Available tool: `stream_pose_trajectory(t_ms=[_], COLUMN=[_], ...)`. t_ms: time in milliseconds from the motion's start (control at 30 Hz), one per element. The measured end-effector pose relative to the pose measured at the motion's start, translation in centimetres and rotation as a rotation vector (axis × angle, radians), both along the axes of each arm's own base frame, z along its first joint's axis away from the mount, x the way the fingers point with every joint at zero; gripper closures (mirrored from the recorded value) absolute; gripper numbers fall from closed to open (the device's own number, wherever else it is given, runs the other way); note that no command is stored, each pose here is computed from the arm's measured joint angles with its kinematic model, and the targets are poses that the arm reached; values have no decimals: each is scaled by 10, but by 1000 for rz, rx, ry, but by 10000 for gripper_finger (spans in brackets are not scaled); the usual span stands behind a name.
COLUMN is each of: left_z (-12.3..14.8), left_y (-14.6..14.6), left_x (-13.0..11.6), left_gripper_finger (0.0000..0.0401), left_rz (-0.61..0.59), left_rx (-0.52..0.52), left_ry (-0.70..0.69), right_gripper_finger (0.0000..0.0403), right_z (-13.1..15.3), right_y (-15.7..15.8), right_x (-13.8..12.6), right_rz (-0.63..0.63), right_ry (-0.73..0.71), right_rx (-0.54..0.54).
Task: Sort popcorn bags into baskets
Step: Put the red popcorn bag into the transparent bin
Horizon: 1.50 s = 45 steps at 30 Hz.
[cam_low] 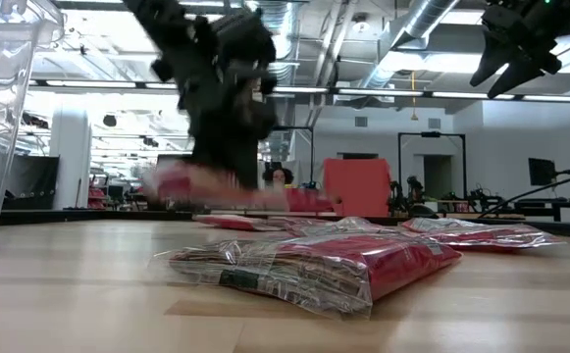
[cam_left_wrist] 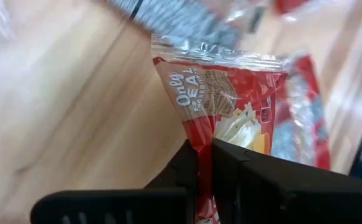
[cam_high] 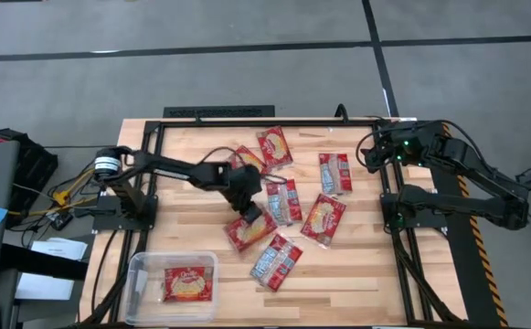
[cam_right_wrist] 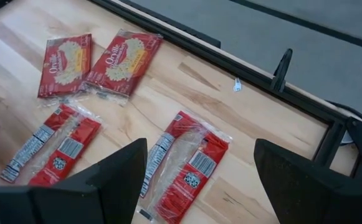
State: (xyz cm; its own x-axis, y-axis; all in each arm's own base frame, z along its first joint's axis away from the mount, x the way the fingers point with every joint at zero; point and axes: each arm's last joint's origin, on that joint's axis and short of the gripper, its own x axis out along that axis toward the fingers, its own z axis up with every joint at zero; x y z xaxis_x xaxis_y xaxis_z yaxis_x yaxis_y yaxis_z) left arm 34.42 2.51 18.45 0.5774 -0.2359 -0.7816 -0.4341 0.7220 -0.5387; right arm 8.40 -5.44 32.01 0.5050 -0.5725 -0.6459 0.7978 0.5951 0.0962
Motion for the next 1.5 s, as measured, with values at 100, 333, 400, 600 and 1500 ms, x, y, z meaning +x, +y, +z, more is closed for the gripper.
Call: stream_pose_trajectory(t_ms=[100,333,400,600,1500], left_z=[31,111,133,181,111], left_y=[2,-8,-16,-57,-183], left_x=[6,6,0,-35,-139], left_gripper_finger=[399,399,399,395,395], left_rz=[-75,-284,-330,-326,-378], left_rx=[58,135,166,253,100], left_ry=[-2,57,81,47,205], right_gripper_finger=[86,86,86,86,86], right_z=[0,0,0,0,-4], right_y=[0,0,0,0,-4], right_x=[0,0,0,0,8], right_rz=[7,11,12,11,5], right_ry=[6,9,10,10,39], right_rx=[-6,-9,-10,-9,16])
